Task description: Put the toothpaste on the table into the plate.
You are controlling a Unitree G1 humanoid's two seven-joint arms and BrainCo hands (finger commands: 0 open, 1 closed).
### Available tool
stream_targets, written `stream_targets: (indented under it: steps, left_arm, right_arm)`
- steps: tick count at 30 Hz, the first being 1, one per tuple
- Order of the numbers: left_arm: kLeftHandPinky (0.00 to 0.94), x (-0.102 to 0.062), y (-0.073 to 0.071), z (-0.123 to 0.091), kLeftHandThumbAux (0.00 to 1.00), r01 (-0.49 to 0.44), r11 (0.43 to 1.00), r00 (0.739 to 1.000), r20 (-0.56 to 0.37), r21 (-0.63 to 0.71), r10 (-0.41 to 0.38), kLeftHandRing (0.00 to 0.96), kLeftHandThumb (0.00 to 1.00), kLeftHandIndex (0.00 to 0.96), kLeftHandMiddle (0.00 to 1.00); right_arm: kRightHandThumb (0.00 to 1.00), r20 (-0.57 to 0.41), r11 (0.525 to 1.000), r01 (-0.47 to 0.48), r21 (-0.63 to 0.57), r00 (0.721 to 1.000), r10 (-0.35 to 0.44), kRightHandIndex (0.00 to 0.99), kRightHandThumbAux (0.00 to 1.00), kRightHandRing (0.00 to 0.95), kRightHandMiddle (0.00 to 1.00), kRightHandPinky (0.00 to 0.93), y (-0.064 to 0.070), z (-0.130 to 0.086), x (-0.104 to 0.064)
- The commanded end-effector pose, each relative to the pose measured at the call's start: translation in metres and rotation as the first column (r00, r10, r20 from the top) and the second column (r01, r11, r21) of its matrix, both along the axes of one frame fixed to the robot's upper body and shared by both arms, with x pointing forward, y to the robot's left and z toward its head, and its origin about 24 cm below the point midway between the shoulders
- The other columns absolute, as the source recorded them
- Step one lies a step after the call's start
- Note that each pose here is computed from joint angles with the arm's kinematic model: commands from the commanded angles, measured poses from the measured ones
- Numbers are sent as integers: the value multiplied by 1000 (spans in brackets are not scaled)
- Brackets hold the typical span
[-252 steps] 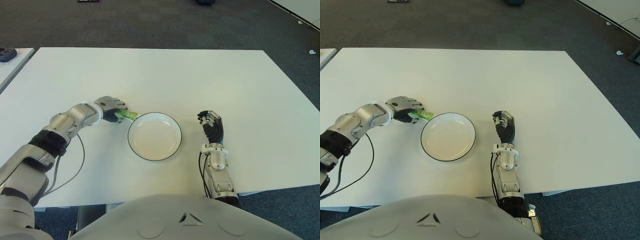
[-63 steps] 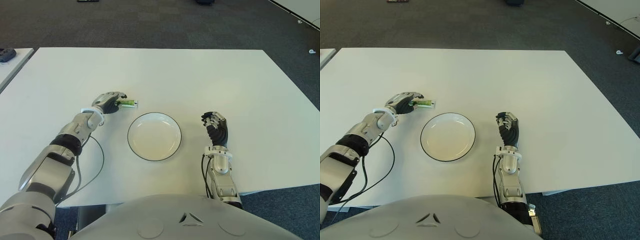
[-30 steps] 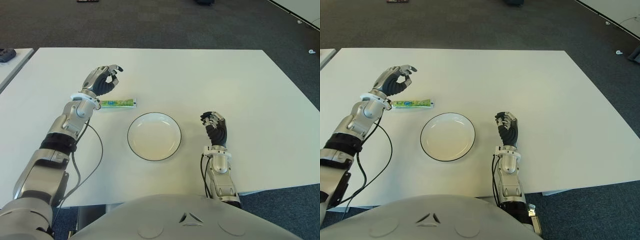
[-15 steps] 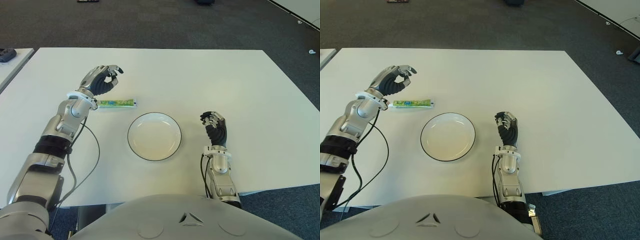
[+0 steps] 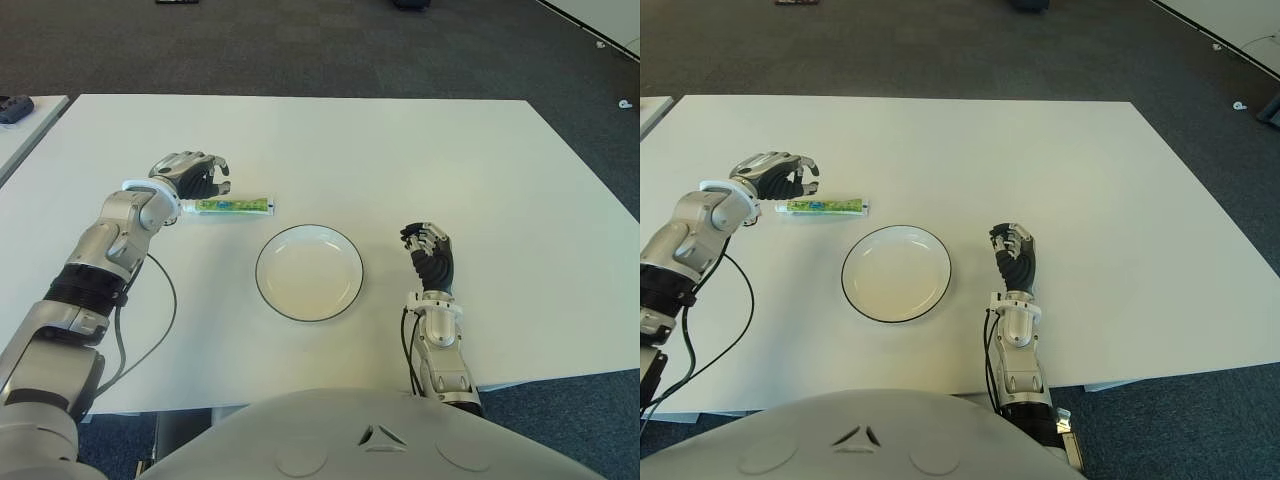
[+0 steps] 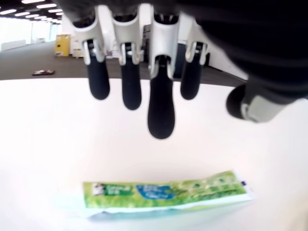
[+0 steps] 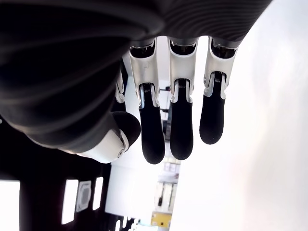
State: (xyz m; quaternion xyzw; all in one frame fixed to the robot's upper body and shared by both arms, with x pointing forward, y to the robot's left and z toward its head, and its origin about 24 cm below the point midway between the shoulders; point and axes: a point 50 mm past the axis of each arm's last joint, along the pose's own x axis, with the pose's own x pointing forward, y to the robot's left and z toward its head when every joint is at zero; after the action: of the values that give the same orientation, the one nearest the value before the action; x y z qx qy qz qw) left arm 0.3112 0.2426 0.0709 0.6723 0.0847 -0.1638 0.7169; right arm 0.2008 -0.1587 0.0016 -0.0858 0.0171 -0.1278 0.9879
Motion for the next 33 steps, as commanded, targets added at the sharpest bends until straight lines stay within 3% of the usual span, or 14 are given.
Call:
stream_targets:
  steps: [1,7,15,33]
  left_arm:
    - [113,1,5,-7,267,-8,995,998,-64,101,14,89,536,21,111]
    - [55,3,16,-21,242,-9,984,993,-115,180,30,15,550,2,28]
    - [50,4,30,-43,232,0,969,979,-197,246,50,0,553,0,2]
    - [52,2,35,-59,260,52,952,945,-324,303,51,0,581,0,0]
  right_arm:
    - [705,-4,1000,0,1,1000,0,428,732,462,493,469,2,-1,1]
    - [704,-3,1000,4,-3,1000,-4,428,733,465,493,478,2,-1,1]
    - [703,-4,1000,5,-4,1000,-6,427,733,468,488,484,2,-1,1]
    - [703,-2,1000,5,4,1000,-5,428,732,469,494,474,2,-1,0]
